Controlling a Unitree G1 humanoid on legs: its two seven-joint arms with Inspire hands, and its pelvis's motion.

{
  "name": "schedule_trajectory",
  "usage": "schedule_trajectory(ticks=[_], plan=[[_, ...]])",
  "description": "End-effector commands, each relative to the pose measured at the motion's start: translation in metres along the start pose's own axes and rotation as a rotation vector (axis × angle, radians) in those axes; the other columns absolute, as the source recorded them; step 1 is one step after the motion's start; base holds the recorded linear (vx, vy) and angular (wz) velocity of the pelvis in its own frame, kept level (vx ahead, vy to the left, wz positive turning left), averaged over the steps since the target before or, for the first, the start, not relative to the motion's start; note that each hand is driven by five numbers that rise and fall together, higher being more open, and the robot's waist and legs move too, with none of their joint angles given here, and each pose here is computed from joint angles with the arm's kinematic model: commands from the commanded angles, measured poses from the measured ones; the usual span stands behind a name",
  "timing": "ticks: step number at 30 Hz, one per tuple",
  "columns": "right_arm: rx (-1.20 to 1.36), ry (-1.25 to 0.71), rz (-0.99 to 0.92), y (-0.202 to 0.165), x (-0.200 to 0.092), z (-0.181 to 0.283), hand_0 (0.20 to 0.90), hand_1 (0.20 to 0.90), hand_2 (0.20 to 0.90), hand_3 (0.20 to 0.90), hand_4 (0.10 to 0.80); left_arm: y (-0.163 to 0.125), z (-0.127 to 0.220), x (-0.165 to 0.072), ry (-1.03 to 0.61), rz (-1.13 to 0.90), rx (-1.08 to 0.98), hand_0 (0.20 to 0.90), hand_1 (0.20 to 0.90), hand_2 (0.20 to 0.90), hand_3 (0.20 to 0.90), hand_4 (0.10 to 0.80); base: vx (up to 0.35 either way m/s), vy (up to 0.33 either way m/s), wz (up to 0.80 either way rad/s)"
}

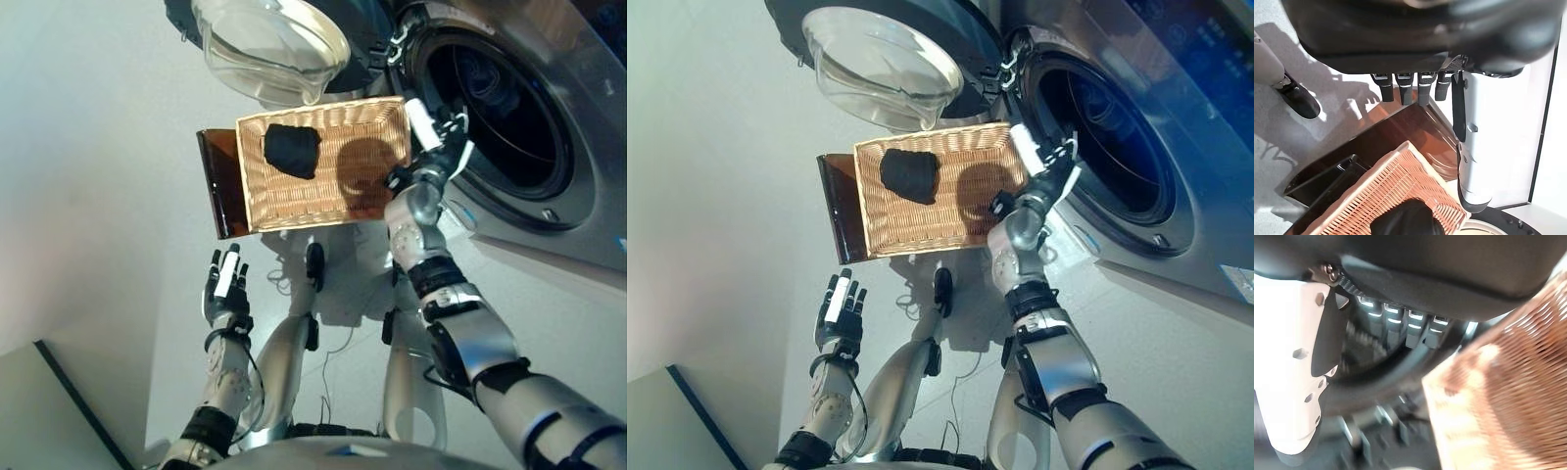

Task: Pick up the clothes and place them into the washing machine

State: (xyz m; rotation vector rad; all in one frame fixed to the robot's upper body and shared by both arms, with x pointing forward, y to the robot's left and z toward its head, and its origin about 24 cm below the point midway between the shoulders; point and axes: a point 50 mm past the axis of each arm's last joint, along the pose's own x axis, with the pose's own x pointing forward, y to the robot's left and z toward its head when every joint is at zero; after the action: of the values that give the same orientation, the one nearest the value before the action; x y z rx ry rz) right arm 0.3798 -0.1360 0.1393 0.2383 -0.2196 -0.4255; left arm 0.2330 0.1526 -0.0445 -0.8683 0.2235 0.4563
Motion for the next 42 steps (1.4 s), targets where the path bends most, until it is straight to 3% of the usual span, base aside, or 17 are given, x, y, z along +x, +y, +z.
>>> schedule_trajectory(ticks=[1,6,18,42], plan=[[-0.147,-0.304,0.128,0.035,-0.006,0.047,0.9,0.9,0.9,0.9,0.8,0.004,0.043,0.005,-0.226,-0.008,0.037,0.9,0.9,0.9,0.9,0.8,0.0,0.0,0.0],[-0.64,-0.489,0.186,0.041,0.001,0.047,0.9,0.9,0.9,0.9,0.8,0.003,0.053,0.006,-0.271,-0.032,0.057,0.9,0.9,0.9,0.9,0.8,0.0,0.0,0.0],[-1.094,-0.642,0.258,0.058,0.01,0.046,0.9,0.9,0.9,0.9,0.8,-0.007,0.062,0.011,-0.307,-0.09,0.069,0.9,0.9,0.9,0.9,0.8,-0.004,0.001,0.08],[-0.999,-0.417,0.357,0.082,0.004,0.023,0.9,0.9,0.9,0.9,0.8,-0.024,0.07,0.006,-0.338,-0.164,0.045,0.9,0.9,0.9,0.9,0.8,-0.005,0.01,0.07]])
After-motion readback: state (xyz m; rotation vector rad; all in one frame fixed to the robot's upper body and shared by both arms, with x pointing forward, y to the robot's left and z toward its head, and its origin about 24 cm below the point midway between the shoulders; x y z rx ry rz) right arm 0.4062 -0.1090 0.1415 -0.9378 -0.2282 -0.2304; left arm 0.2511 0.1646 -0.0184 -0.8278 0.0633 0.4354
